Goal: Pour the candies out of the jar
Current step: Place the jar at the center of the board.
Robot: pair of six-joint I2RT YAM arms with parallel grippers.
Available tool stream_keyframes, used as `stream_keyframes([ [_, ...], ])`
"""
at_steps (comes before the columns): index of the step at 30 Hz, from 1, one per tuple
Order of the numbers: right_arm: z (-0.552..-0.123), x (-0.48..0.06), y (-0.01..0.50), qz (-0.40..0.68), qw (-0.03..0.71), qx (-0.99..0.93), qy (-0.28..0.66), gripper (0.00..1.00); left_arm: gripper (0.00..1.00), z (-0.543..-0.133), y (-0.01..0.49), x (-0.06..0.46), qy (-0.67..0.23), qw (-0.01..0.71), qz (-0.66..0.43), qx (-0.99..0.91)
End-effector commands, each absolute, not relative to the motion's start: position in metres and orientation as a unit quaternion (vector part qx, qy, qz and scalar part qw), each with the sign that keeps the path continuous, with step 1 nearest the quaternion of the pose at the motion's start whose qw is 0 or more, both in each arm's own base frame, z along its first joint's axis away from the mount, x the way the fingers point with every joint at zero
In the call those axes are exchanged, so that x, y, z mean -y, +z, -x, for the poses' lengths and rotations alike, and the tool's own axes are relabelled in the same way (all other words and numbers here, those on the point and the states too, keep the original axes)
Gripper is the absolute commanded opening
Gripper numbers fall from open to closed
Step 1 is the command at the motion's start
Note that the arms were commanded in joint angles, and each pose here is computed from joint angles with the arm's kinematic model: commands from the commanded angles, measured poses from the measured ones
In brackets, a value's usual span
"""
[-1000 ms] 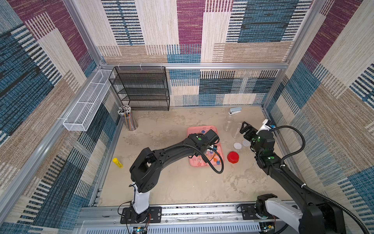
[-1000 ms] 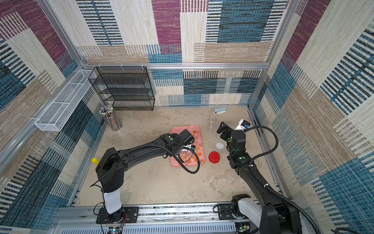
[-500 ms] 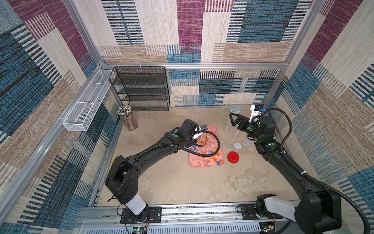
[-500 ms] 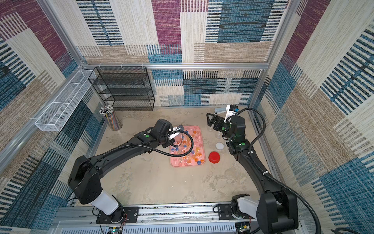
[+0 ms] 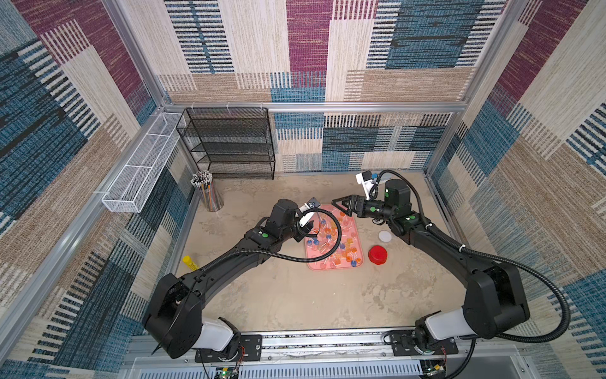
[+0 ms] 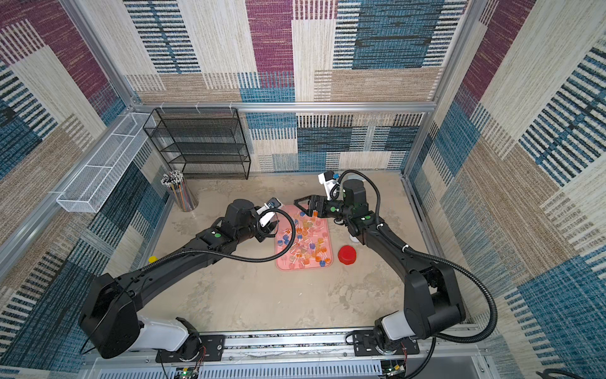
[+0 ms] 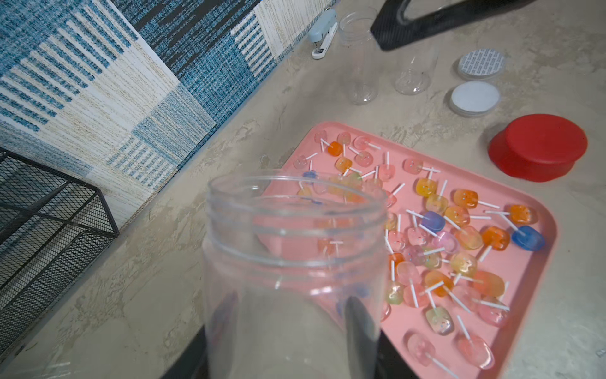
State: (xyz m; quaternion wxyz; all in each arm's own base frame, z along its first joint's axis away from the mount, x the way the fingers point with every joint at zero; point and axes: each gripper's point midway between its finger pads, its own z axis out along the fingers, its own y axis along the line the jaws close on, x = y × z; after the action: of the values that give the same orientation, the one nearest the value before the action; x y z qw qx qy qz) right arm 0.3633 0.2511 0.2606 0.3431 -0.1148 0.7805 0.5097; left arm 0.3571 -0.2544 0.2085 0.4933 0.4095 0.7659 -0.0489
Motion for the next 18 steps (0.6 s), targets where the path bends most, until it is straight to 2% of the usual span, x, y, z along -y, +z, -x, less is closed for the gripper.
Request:
stream_keyframes([
  [1,-0.35,-0.268,0.262,0.135,0.315,-0.769,0.54,1.0,0.0,-0.357,0.218,0.261,-0.074,0.512,-0.396,-0.759],
  [8,-0.34,-0.288,0.254,0.157,0.288,-0.766,0.553,1.0,0.0,-0.357,0.213,0.263,-0.077,0.504,-0.403,-0.76],
  [18,-0.348,-0.313,0.241,0.158,0.262,-0.766,0.565,1.0,0.0,-0.352,0.209,0.273,-0.101,0.488,-0.419,-0.759],
])
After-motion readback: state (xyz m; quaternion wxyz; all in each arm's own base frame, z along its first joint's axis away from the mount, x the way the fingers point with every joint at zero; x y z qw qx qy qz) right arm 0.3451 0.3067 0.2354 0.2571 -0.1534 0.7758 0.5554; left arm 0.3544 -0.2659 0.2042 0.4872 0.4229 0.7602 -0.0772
